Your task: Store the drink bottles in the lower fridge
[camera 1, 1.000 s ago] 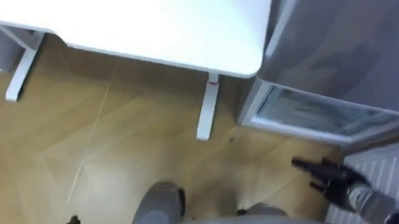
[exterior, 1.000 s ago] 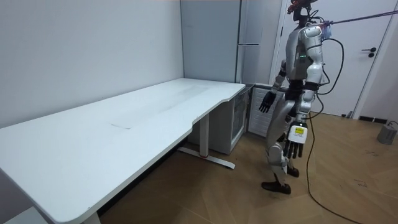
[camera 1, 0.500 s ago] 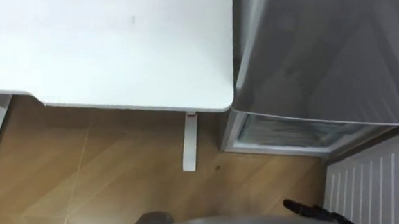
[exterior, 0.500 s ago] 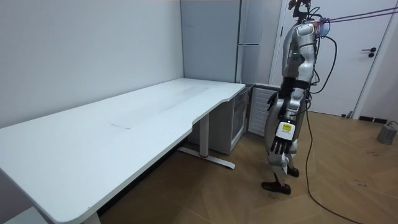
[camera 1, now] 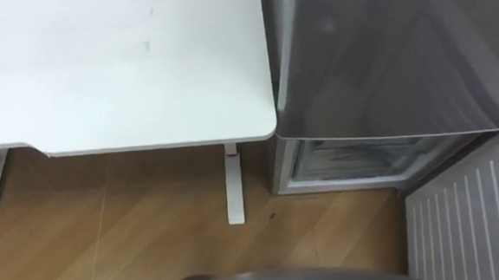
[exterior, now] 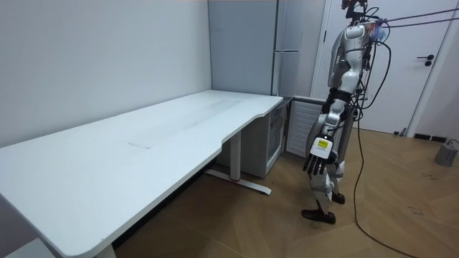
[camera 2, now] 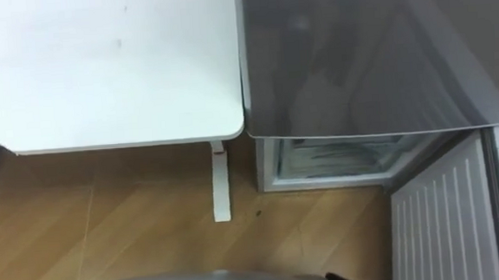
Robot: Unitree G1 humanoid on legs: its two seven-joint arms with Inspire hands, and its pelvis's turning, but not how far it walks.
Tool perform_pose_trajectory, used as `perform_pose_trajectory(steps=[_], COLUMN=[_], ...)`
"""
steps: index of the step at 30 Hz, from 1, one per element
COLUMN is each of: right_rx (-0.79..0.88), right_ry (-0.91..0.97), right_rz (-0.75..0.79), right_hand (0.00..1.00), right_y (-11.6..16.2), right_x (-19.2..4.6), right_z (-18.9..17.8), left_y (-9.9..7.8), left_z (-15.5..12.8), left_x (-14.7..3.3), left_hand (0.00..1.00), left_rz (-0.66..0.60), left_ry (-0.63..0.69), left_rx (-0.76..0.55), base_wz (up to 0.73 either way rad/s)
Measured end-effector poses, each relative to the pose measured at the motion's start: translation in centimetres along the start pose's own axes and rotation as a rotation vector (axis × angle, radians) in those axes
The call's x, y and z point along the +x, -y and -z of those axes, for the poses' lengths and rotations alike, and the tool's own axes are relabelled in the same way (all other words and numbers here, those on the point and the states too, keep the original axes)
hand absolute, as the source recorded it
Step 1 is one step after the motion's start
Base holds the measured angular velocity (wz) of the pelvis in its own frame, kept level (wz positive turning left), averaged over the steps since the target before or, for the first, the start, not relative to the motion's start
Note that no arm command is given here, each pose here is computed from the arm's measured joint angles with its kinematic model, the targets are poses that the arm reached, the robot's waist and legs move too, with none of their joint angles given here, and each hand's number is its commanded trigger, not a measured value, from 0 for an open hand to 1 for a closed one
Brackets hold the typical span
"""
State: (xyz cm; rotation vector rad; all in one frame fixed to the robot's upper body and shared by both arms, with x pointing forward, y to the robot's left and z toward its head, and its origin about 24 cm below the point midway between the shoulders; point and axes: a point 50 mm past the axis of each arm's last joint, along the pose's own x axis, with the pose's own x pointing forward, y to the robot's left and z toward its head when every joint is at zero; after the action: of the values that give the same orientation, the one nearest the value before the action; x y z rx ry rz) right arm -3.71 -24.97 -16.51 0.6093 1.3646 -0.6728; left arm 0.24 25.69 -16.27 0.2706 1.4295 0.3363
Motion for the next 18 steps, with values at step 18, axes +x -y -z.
perform_pose_trajectory(steps=[18], right_rx=[-0.370], right_ry=[0.070], right_rz=[0.021], right_hand=[0.00], right_y=[-4.8], right_x=[0.7], right_z=[-4.6], left_y=[0.4], left_z=[-4.2], left_x=[0.2], left_hand=[0.00], left_rz=[-0.003], left_ry=[0.090], left_rx=[-0.016], base_wz=[-0.07])
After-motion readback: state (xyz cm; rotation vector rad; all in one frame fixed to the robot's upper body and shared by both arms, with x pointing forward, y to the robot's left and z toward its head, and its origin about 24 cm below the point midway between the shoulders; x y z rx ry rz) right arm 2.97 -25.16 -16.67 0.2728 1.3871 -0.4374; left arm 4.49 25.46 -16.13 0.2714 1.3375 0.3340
